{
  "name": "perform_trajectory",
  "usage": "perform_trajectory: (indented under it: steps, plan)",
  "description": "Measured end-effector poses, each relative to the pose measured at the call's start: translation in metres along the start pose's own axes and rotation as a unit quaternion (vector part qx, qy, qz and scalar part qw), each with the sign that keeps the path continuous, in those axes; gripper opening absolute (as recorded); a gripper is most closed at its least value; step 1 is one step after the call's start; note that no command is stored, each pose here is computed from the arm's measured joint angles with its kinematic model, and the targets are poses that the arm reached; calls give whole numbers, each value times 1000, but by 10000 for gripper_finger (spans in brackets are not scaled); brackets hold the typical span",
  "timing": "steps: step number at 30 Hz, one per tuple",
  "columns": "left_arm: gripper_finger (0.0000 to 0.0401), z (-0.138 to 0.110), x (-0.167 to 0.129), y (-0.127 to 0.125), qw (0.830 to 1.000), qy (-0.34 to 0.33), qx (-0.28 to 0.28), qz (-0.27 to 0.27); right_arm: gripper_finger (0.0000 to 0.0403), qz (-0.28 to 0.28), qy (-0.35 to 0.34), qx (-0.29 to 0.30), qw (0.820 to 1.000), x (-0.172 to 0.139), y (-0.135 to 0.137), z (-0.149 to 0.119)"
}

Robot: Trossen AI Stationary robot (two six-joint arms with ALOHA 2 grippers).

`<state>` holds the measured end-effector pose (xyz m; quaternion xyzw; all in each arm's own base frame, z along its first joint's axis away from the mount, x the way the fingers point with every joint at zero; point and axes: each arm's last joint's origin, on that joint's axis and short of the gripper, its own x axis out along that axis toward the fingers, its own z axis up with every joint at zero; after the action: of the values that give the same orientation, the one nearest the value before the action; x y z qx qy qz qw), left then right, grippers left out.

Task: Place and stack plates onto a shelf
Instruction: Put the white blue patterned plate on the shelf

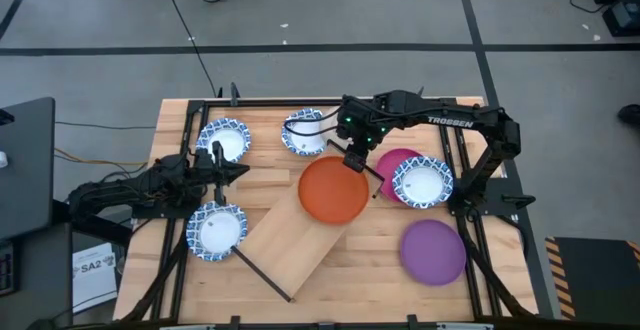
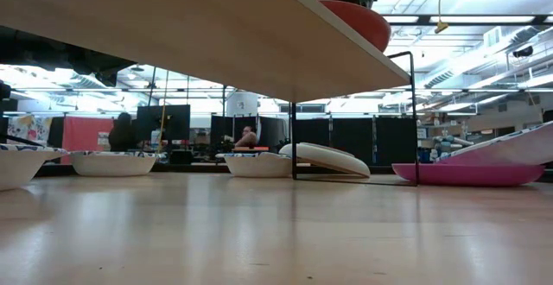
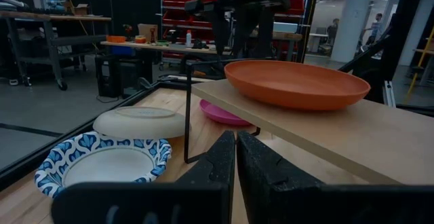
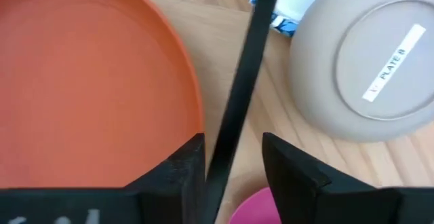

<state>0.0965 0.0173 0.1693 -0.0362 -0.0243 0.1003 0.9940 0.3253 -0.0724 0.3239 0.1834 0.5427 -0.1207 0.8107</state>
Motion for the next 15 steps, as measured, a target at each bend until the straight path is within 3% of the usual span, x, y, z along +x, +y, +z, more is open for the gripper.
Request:
perform_trajectory:
  steps: [8,15]
  plan:
    - [23,0,0,0,1000,0,0,0,202,-10,-2,0,1000,0,-1,0]
    - [23,0,0,0,1000,0,0,0,210,-9,-2,2,1000,0,-2,0]
